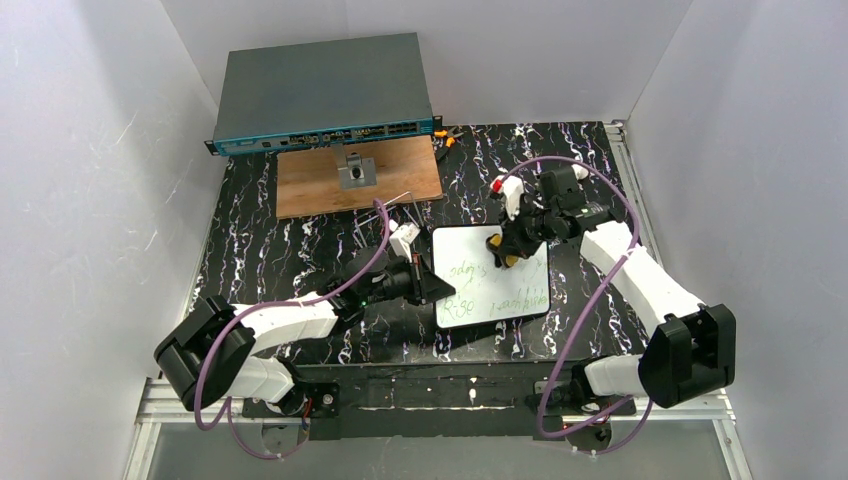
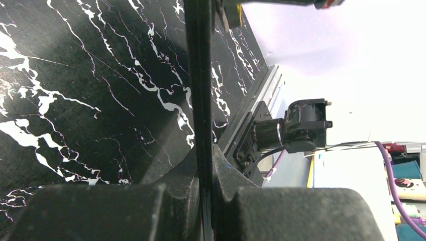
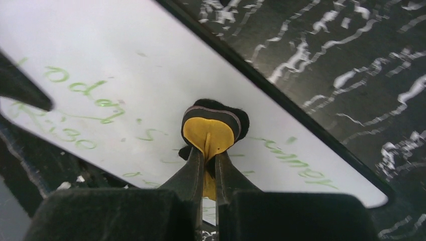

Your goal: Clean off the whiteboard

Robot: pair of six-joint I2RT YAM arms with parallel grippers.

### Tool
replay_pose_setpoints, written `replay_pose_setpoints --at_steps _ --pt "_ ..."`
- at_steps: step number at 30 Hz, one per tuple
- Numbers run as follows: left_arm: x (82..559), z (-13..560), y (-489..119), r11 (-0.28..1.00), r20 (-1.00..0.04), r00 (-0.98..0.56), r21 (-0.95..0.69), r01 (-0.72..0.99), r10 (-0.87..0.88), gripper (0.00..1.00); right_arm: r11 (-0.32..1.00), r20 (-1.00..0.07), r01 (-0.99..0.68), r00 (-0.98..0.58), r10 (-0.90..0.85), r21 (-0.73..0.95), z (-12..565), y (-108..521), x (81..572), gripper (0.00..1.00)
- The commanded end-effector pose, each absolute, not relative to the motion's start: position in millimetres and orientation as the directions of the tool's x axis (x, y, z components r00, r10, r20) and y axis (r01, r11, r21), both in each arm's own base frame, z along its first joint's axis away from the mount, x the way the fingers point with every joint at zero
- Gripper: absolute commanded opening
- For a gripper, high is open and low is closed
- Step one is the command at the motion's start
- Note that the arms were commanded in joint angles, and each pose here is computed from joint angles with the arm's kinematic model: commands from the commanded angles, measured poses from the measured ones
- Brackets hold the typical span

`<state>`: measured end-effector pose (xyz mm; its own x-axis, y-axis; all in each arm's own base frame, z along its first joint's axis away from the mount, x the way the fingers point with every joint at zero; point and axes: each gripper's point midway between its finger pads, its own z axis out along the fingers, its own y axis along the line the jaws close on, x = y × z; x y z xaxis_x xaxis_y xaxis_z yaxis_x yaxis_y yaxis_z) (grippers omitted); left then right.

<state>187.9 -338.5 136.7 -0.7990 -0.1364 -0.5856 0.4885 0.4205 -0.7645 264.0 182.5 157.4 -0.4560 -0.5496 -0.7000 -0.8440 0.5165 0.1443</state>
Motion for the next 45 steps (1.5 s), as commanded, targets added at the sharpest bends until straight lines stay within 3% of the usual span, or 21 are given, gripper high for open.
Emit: replay_pose_setpoints --at_steps 1,8,16,18,24,29,36,42,45 --pt "185 159 -341 0.348 -0.652 -0.744 -0.737 0.579 -0.145 0.00 0.684 -0.709 -0.730 -0.490 -0.507 0.016 163 148 305 0.01" --pt "183 159 -344 0.334 -0.653 -0.746 -0.738 0.587 -0.130 0.00 0.651 -0.710 -0.755 -0.500 -0.496 0.077 176 164 314 0.01" --pt "183 158 -340 0.340 -0.658 -0.741 -0.733 0.589 -0.135 0.00 0.343 -0.730 -0.923 -0.354 -0.585 0.173 167 200 233 0.01" --pt "183 159 -340 0.338 -0.665 -0.734 -0.728 0.597 -0.136 0.00 0.363 -0.721 -0.921 -0.347 -0.600 0.142 159 192 231 0.01" --pt "181 161 -339 0.330 -0.677 -0.723 -0.719 0.611 -0.138 0.00 0.584 -0.713 -0.812 -0.418 -0.563 0.015 157 161 281 0.01" --pt "179 162 -336 0.330 -0.685 -0.716 -0.713 0.618 -0.138 0.00 0.639 -0.714 -0.770 -0.447 -0.539 0.000 166 155 304 0.01" --pt "178 163 -335 0.329 -0.690 -0.710 -0.708 0.625 -0.136 0.00 0.601 -0.728 -0.798 -0.438 -0.528 0.045 179 170 310 0.01" --pt "179 164 -335 0.330 -0.693 -0.708 -0.706 0.627 -0.137 0.00 0.386 -0.743 -0.910 -0.364 -0.561 0.154 176 203 258 0.01" --pt "179 165 -334 0.334 -0.696 -0.704 -0.703 0.628 -0.143 0.00 0.349 -0.730 -0.922 -0.354 -0.584 0.167 160 201 239 0.01"
